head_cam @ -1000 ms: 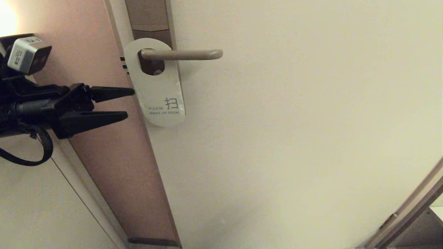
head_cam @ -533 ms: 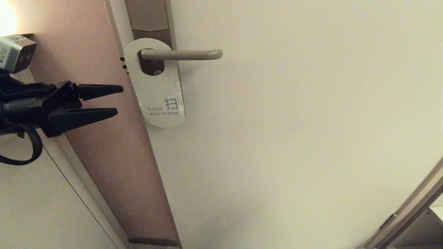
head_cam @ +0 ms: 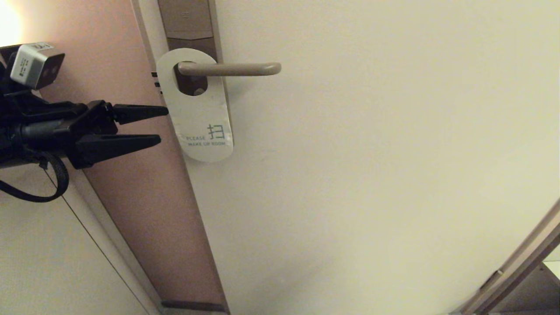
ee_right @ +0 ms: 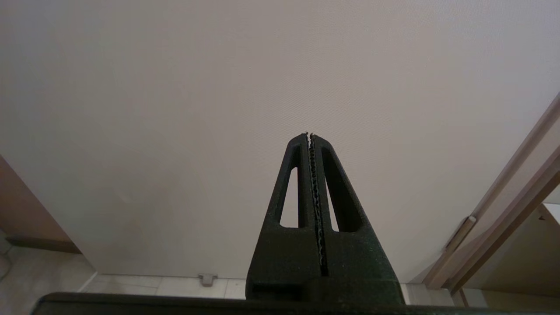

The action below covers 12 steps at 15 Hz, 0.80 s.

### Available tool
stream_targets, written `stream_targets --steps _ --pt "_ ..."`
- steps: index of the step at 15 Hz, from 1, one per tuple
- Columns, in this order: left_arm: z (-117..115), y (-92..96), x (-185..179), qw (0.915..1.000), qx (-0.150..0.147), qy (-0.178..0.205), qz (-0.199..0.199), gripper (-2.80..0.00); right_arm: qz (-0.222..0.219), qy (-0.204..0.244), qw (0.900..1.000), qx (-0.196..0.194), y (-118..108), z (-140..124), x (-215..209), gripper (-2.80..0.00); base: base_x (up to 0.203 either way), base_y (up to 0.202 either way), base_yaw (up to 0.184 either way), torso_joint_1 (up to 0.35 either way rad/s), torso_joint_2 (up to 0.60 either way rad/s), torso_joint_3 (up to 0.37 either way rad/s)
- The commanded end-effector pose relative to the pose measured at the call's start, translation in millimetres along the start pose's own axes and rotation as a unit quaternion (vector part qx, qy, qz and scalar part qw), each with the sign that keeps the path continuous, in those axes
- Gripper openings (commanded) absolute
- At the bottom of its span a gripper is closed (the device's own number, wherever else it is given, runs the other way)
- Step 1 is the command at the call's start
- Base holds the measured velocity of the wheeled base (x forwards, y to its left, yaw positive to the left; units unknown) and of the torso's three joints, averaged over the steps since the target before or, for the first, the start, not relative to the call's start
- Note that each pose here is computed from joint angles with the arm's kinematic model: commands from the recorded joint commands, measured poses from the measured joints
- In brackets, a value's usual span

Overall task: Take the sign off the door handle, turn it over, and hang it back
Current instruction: Take down the sign

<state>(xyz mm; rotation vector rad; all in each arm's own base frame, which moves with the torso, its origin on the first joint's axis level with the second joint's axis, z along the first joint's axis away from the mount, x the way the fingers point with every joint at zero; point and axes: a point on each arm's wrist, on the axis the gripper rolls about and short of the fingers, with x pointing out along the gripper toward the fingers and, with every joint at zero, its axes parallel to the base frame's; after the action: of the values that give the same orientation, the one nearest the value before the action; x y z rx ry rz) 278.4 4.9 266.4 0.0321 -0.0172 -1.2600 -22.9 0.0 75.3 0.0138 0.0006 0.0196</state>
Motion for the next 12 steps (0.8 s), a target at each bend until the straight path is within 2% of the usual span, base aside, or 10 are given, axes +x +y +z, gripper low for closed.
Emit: stream_targets --steps 1,12 --pt "-1 5.9 3 1.0000 0.001 0.000 -0.006 0.00 0.000 0.001 1.000 0.000 0 0 0 -2.80 0.000 0.000 0.000 0.000 0.00 0.000" --pt "4 -5.0 17 0.9993 0.007 -0.003 -0.037 0.00 0.000 0.001 1.000 0.000 0 0 0 -2.80 0.000 0.000 0.000 0.000 0.00 0.000"
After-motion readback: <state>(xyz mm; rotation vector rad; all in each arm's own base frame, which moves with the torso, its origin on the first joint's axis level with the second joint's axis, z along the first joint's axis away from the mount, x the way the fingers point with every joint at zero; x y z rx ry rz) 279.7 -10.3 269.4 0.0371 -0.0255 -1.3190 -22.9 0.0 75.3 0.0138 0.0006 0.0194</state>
